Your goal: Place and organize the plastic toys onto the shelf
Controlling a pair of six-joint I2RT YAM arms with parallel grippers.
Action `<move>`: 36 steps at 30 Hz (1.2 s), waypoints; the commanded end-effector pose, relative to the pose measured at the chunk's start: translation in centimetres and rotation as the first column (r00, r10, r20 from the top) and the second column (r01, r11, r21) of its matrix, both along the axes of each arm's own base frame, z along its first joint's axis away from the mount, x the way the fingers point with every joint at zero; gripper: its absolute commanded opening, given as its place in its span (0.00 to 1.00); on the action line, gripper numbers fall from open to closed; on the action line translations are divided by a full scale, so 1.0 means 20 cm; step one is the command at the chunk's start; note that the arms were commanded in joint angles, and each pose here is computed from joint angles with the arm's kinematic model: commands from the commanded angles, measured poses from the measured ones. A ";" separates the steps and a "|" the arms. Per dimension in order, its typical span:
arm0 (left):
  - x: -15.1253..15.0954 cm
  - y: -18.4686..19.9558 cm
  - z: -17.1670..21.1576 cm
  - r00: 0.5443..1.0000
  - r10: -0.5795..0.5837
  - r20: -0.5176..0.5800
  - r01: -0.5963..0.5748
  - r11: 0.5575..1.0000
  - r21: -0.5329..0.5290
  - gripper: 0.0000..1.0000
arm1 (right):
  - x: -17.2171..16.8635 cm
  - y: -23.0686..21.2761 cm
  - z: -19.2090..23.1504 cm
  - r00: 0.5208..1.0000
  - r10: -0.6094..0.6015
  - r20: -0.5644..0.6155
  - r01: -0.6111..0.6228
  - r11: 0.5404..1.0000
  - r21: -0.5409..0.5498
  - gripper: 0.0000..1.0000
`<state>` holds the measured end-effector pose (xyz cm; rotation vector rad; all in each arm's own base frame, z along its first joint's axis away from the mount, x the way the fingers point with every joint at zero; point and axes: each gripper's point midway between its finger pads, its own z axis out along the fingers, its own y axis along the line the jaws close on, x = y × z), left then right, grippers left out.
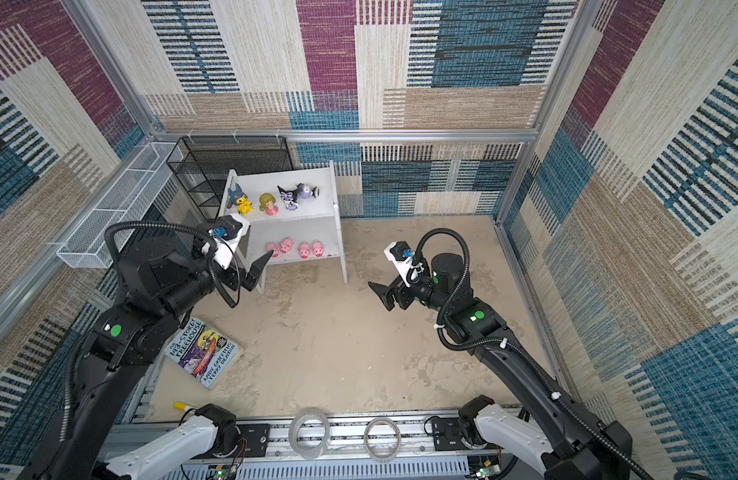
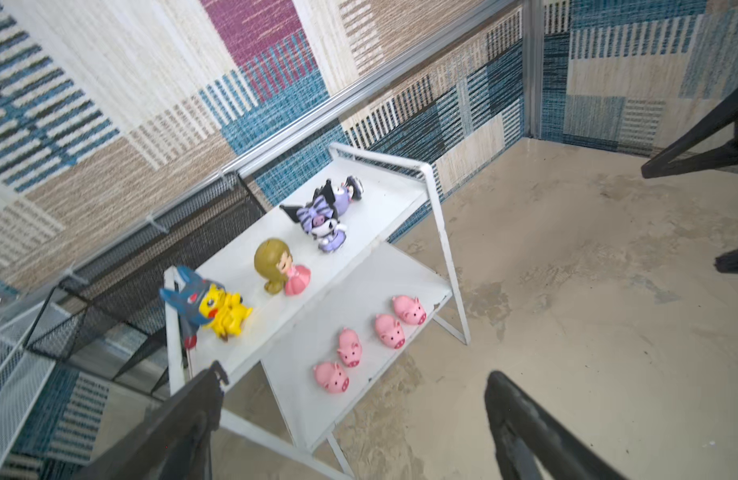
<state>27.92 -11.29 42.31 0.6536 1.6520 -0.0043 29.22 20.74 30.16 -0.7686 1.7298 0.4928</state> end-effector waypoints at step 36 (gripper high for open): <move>0.16 1.30 -1.28 0.206 0.906 -0.370 -0.977 0.213 -0.021 0.99 | 0.44 -1.16 -0.83 0.537 -0.829 -0.154 0.837 0.547 -0.026 1.00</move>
